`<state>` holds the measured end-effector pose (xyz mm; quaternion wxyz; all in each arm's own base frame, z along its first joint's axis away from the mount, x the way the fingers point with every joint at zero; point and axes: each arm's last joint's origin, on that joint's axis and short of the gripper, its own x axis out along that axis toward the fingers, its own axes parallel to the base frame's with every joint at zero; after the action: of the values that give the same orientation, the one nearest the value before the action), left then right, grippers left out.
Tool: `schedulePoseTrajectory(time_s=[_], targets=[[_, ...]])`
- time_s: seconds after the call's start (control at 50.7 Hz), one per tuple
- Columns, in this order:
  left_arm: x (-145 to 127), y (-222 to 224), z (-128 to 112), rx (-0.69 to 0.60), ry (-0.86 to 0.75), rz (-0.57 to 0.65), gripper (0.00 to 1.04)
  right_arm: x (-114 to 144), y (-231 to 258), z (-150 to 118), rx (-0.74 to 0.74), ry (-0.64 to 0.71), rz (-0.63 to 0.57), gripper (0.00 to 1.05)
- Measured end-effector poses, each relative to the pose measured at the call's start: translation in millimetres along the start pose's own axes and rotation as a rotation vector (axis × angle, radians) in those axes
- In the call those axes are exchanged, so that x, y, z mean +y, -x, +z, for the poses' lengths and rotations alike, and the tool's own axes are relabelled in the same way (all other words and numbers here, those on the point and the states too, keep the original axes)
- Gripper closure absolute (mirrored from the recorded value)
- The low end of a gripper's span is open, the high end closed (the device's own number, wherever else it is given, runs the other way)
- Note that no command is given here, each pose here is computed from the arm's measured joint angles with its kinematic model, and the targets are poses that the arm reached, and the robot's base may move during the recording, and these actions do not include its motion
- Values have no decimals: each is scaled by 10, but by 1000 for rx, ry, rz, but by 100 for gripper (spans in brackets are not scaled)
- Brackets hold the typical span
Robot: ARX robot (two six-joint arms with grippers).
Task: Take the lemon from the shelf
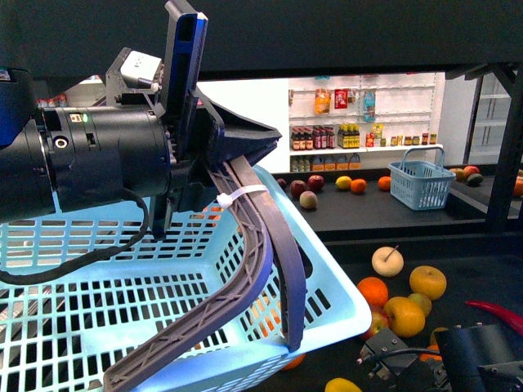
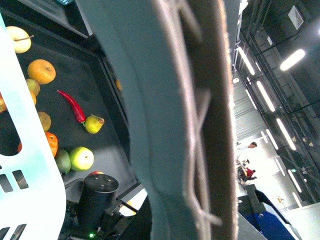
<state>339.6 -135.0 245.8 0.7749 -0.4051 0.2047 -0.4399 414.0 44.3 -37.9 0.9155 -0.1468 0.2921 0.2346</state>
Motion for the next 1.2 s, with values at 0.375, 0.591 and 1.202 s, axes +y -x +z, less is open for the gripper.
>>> schedulePoseTrajectory(time_s=[0.375, 0.591, 1.202], targets=[[0, 0, 0, 0, 0, 0, 98, -22, -527, -79, -36, 122, -28, 7], [0, 0, 0, 0, 0, 0, 98, -40, -745, -127, -41, 125, -67, 7], [0, 0, 0, 0, 0, 0, 98, -97, -1039, -175, 0, 79, -57, 7]])
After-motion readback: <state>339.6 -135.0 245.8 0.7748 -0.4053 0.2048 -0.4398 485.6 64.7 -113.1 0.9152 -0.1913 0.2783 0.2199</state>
